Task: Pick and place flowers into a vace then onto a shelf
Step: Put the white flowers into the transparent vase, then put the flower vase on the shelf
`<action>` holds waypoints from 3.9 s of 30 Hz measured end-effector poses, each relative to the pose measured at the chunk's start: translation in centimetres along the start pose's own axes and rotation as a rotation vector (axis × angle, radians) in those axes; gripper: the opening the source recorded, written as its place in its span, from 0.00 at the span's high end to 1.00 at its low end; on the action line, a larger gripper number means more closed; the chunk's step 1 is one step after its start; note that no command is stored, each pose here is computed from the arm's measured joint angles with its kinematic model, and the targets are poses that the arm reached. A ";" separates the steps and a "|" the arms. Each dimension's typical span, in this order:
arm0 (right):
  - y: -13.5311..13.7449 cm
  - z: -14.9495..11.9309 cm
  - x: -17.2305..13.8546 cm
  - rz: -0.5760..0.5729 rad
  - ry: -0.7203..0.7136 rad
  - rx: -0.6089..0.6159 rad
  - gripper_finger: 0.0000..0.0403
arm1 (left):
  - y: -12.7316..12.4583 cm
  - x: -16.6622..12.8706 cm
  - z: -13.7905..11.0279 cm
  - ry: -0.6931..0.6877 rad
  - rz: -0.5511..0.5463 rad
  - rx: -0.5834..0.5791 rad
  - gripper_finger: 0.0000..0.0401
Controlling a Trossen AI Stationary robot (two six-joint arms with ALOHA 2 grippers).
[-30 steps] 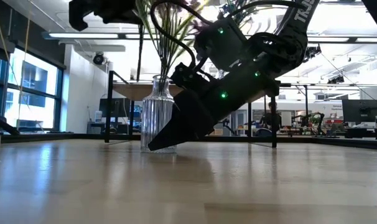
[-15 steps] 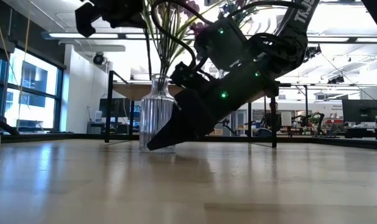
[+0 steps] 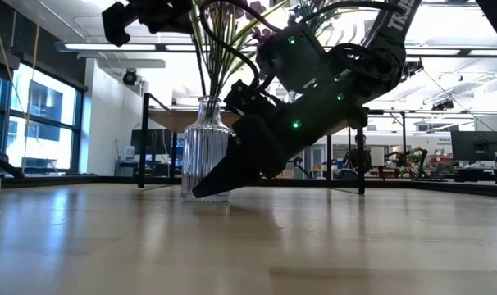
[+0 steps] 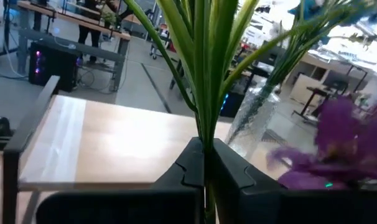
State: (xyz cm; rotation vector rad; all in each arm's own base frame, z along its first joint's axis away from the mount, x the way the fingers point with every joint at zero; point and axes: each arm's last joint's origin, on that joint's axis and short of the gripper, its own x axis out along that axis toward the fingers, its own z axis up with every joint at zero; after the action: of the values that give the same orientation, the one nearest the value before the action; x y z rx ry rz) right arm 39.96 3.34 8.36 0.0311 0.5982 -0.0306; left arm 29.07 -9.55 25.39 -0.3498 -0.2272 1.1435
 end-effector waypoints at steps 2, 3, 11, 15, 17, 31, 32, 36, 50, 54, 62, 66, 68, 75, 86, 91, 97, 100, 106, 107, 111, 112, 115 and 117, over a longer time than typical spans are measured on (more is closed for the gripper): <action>-0.2 0.0 0.0 -0.003 0.003 0.000 0.31 | -0.3 0.0 0.3 -0.003 -0.002 0.020 0.89; -0.2 0.0 0.0 -0.004 0.004 0.001 0.31 | -0.4 0.0 0.5 0.000 0.000 0.037 0.89; -0.2 0.0 0.0 -0.009 0.004 -0.009 0.31 | -1.5 0.0 1.1 -0.003 -0.002 -0.004 0.89; -0.2 0.0 0.0 -0.010 0.004 -0.009 0.31 | -2.1 -0.2 0.1 0.001 -0.008 0.011 0.89; -0.2 0.0 0.0 -0.013 0.004 -0.009 0.31 | -2.2 -0.3 -0.2 0.004 -0.008 0.038 0.89; -0.3 -0.1 0.0 -0.024 0.009 -0.029 0.31 | -2.2 -0.8 -1.4 0.020 -0.017 0.124 0.89; -0.3 -0.1 0.0 -0.024 0.009 -0.029 0.31 | -2.1 -0.9 -1.4 0.028 -0.015 0.129 0.89; -0.3 -0.1 0.0 -0.024 0.008 -0.028 0.31 | -1.9 -1.1 -1.3 0.038 -0.018 0.162 0.89; -0.6 0.0 0.0 -0.032 0.007 -0.037 0.31 | 0.3 -0.8 -3.1 0.025 -0.014 0.124 0.89; -0.7 0.0 0.1 -0.035 0.008 -0.034 0.31 | 0.8 -1.2 -3.9 0.046 -0.012 0.139 0.88; -2.3 0.1 0.1 -0.069 0.006 -0.010 0.31 | 0.8 -1.3 -4.1 0.029 -0.032 0.239 0.88; -3.2 0.2 0.2 -0.078 -0.002 0.002 0.31 | 0.6 -1.3 -4.7 0.074 -0.009 0.273 0.88; -3.4 0.3 0.2 -0.074 -0.007 0.005 0.31 | 0.4 -1.3 -5.2 0.080 -0.010 0.300 0.88; -3.7 0.4 0.2 -0.077 -0.015 0.002 0.30 | -0.3 -1.3 -7.4 0.105 -0.009 0.349 0.88; -3.7 0.2 0.2 -0.086 0.003 -0.016 0.28 | -0.3 -1.2 -8.1 0.267 0.025 0.453 0.80; -4.0 0.1 0.2 -0.091 0.009 -0.013 0.27 | -0.1 -1.5 -8.2 0.308 0.032 0.480 0.62; -4.4 0.1 0.2 -0.095 0.012 -0.007 0.27 | -0.1 -2.1 -7.6 0.309 0.014 0.484 0.43; -4.6 0.1 0.2 -0.100 0.011 -0.005 0.27 | 0.0 -2.4 -7.5 0.358 0.020 0.491 0.38; -4.9 0.2 0.2 -0.132 0.008 -0.003 0.30 | 0.1 -3.4 -7.6 0.376 -0.003 0.492 0.35; -4.9 0.2 0.2 -0.136 0.008 -0.003 0.31 | 0.1 -3.6 -7.6 0.395 -0.003 0.493 0.35; -4.8 0.2 0.2 -0.139 0.004 -0.005 0.31 | 0.5 -4.4 -7.5 0.441 0.017 0.455 0.35; -4.8 0.2 0.2 -0.138 0.002 -0.004 0.30 | 0.7 -4.5 -7.4 0.441 0.025 0.449 0.35; -4.5 0.3 0.2 -0.141 -0.006 -0.006 0.30 | 1.4 -5.1 -7.0 0.438 0.064 0.410 0.35; -4.3 0.3 0.2 -0.143 -0.007 -0.006 0.30 | 2.1 -5.1 -7.1 0.442 0.107 0.351 0.35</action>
State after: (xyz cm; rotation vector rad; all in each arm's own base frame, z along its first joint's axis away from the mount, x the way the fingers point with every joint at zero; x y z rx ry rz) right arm 40.10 -0.95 8.41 -0.0182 0.5929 -0.1678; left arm 27.70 -14.58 18.03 -0.2958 0.3804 1.1559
